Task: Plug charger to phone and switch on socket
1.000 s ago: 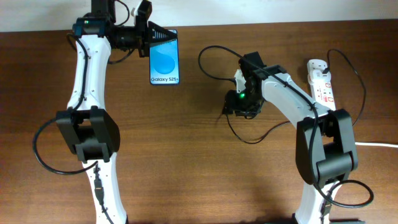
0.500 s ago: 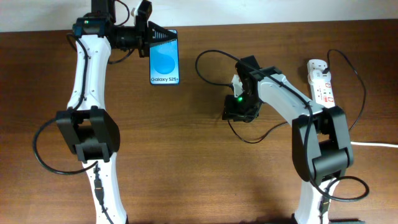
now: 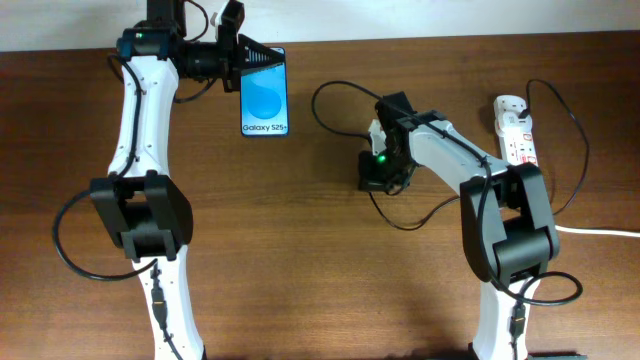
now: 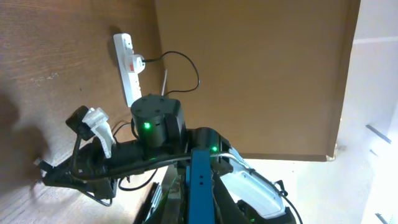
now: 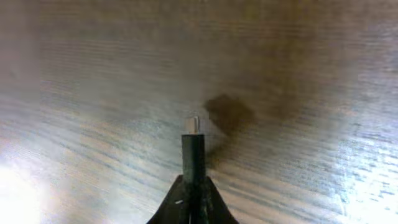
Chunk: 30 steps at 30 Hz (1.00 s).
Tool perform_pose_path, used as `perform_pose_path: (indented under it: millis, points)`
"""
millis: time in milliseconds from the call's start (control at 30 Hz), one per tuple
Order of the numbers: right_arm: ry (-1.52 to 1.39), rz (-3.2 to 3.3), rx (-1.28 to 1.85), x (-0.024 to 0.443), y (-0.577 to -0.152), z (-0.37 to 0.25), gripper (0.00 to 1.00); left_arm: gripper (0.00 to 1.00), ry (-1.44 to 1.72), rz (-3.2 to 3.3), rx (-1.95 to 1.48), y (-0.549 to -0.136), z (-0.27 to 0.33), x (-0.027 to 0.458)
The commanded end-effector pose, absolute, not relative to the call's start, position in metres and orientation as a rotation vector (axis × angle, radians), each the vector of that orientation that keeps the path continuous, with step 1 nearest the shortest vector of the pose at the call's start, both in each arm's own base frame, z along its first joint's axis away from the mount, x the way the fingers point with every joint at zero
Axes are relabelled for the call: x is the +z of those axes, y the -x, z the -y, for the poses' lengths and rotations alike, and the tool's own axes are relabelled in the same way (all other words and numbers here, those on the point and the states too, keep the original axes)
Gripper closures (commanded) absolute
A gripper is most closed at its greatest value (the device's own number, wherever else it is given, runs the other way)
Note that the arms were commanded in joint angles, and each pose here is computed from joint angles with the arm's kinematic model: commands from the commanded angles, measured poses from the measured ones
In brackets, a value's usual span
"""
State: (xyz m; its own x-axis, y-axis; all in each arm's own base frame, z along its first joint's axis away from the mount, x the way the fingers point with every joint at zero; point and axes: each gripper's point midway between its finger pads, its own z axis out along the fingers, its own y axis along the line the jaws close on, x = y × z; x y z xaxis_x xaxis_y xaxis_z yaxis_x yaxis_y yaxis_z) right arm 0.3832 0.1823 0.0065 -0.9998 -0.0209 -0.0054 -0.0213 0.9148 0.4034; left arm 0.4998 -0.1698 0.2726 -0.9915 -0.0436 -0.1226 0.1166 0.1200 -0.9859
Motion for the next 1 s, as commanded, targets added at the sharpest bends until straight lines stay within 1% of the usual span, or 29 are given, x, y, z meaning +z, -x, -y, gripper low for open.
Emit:
perform_pose_path:
  millis: [0,67,100,200,300,400,467,500,533,567,667,733,800,867,967]
  points:
    - [0.081,-3.007,0.694,0.024,-0.396,-0.187,0.96,1.0,-0.154,-2.192,-2.012,-0.488,0.17,0.306]
    - [0.19,-2.913,0.823,0.054,-0.401,-0.193,0.96,1.0,-0.154,-2.192,-2.012,-0.488,0.17,0.306]
    - [0.242,-2.844,0.92,0.08,-0.401,-0.197,0.96,1.0,-0.153,-2.193,-2.013,-0.488,0.17,0.306]
    - [0.451,-2.563,1.278,0.176,-0.376,-0.204,0.96,1.0,-0.152,-2.193,-2.014,-0.488,0.17,0.306]
    - [0.548,-2.41,1.386,0.232,-0.349,-0.2,0.96,1.0,-0.166,-2.172,-2.046,-0.486,0.17,0.31]
    - [0.602,-2.315,1.348,0.274,-0.325,-0.188,0.96,1.0,-0.197,-2.123,-2.118,-0.48,0.171,0.319]
    - [0.587,-2.306,1.273,0.293,-0.31,-0.177,0.96,1.0,-0.199,-2.119,-2.124,-0.48,0.171,0.32]
    - [0.494,-2.397,1.049,0.297,-0.294,-0.151,0.96,1.0,-0.199,-2.119,-2.124,-0.48,0.171,0.32]
    - [0.474,-2.377,0.941,0.316,-0.265,-0.136,0.96,1.0,-0.201,-2.119,-2.125,-0.48,0.171,0.32]
    - [0.467,-2.344,0.923,0.327,-0.253,-0.132,0.96,1.0,-0.202,-2.12,-2.126,-0.479,0.172,0.32]
    - [0.4,-2.297,0.907,0.339,-0.228,-0.125,0.96,1.0,-0.217,-2.125,-2.133,-0.477,0.178,0.32]
    - [0.292,-2.282,0.934,0.33,-0.214,-0.122,0.96,1.0,-0.238,-2.132,-2.141,-0.474,0.187,0.32]
    - [0.191,-2.267,0.982,0.317,-0.214,-0.123,0.96,1.0,-0.266,-2.134,-2.147,-0.471,0.196,0.32]
    - [0.033,-2.237,1.058,0.294,-0.223,-0.124,0.96,1.0,-0.305,-2.133,-2.151,-0.467,0.207,0.321]
    - [-0.051,-2.187,1.122,0.279,-0.242,-0.128,0.96,1.0,-0.34,-2.142,-2.158,-0.462,0.22,0.32]
